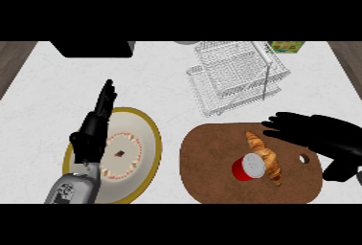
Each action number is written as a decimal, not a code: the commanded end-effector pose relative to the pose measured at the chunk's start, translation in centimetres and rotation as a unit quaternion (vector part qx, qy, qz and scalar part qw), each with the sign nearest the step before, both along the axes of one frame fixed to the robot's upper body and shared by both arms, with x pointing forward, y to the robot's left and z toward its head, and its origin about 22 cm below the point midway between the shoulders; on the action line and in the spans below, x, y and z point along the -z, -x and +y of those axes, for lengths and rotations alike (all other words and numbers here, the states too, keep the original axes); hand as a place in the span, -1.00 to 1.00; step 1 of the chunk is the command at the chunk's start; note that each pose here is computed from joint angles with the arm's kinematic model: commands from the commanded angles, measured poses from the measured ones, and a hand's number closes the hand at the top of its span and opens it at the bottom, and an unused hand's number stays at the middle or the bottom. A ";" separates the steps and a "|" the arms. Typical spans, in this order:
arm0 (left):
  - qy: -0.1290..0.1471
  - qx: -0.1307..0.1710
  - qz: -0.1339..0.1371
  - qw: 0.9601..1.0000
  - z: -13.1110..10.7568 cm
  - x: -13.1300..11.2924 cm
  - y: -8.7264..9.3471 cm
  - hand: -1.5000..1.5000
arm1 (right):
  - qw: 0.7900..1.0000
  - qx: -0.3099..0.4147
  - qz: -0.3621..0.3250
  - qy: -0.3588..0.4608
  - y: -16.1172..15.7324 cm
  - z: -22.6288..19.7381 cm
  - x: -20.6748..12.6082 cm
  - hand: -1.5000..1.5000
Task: Pick the croissant from the cutting board and place it in the tiered basket
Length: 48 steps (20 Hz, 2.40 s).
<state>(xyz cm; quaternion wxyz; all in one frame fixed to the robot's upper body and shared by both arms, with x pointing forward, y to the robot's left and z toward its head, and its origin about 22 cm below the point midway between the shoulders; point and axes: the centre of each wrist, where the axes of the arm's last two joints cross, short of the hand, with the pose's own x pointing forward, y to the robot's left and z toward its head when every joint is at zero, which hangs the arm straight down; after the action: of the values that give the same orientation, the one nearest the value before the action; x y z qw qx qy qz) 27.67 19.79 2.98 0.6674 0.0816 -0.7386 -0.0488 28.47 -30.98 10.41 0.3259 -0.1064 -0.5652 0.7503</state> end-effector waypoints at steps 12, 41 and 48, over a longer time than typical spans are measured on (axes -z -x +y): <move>0.001 -0.007 -0.002 1.000 0.8 -0.2 1.1 0.00 | 0.999 -0.015 0.049 0.019 0.9 3.2 0.4 -1.00; 0.001 -0.002 0.002 1.000 0.1 0.0 0.9 0.00 | 0.998 0.009 0.036 -0.052 -1.0 3.2 9.3 1.00; -0.002 -0.001 -0.002 1.000 1.4 0.4 0.8 0.00 | 0.997 -0.024 -0.051 -0.061 -0.1 4.6 9.0 1.00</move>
<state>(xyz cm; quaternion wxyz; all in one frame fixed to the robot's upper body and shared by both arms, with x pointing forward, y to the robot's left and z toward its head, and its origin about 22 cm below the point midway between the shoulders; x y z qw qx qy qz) 26.68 20.33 3.02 0.6676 0.0845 -0.7379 -0.0511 28.88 -26.35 1.88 0.2993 -0.1022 -0.6177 0.7200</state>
